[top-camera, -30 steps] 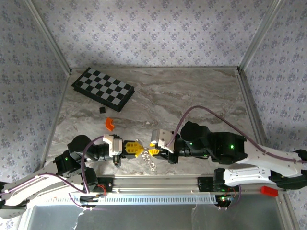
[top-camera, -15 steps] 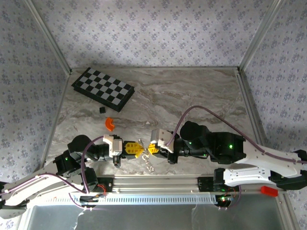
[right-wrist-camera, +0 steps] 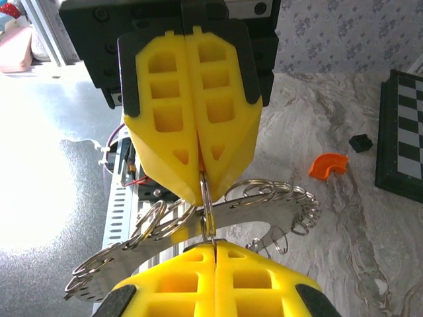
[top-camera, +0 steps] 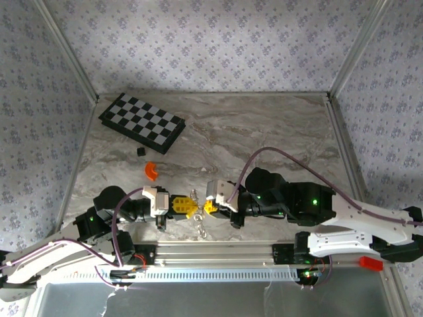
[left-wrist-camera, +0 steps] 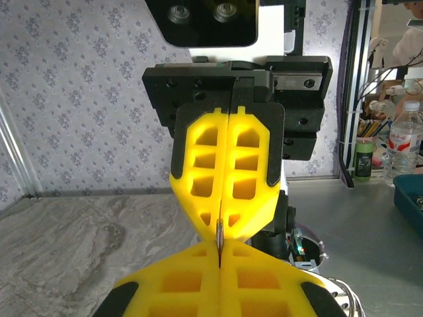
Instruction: Put the keys on the keyring
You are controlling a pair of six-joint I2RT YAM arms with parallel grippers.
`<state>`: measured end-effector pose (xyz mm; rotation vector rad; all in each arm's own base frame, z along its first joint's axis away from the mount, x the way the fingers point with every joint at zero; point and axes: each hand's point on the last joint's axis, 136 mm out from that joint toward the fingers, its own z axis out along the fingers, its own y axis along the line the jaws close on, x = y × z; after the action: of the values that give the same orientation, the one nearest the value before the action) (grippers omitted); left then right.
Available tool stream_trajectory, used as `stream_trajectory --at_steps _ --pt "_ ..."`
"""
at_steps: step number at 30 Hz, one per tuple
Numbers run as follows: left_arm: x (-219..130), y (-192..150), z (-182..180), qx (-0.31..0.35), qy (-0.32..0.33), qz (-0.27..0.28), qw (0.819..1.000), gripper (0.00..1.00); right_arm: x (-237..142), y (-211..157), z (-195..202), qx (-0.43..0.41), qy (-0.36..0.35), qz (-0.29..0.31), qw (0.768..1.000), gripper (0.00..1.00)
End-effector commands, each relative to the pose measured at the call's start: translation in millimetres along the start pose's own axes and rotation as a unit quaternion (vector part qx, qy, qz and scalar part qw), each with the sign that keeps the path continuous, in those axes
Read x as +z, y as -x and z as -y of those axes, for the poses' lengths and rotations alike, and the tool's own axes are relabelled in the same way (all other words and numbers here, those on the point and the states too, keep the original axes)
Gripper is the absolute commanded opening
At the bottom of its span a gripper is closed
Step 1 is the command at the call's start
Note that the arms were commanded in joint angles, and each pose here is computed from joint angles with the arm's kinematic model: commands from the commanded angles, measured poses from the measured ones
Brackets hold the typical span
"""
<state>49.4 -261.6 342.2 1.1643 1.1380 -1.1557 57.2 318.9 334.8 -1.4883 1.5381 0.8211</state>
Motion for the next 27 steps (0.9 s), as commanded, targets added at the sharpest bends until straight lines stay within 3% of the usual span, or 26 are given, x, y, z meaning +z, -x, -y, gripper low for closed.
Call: stream_trajectory --at_steps 1,27 --pt "-3.7 25.6 7.1 0.016 -0.017 0.043 0.999 0.00 5.9 -14.0 -4.0 0.003 0.014 -0.028 1.000 0.00" --pt "-5.3 44.1 38.1 -0.002 -0.115 0.076 0.990 0.00 4.9 -4.8 -36.1 -0.036 0.080 -0.007 0.996 0.00"
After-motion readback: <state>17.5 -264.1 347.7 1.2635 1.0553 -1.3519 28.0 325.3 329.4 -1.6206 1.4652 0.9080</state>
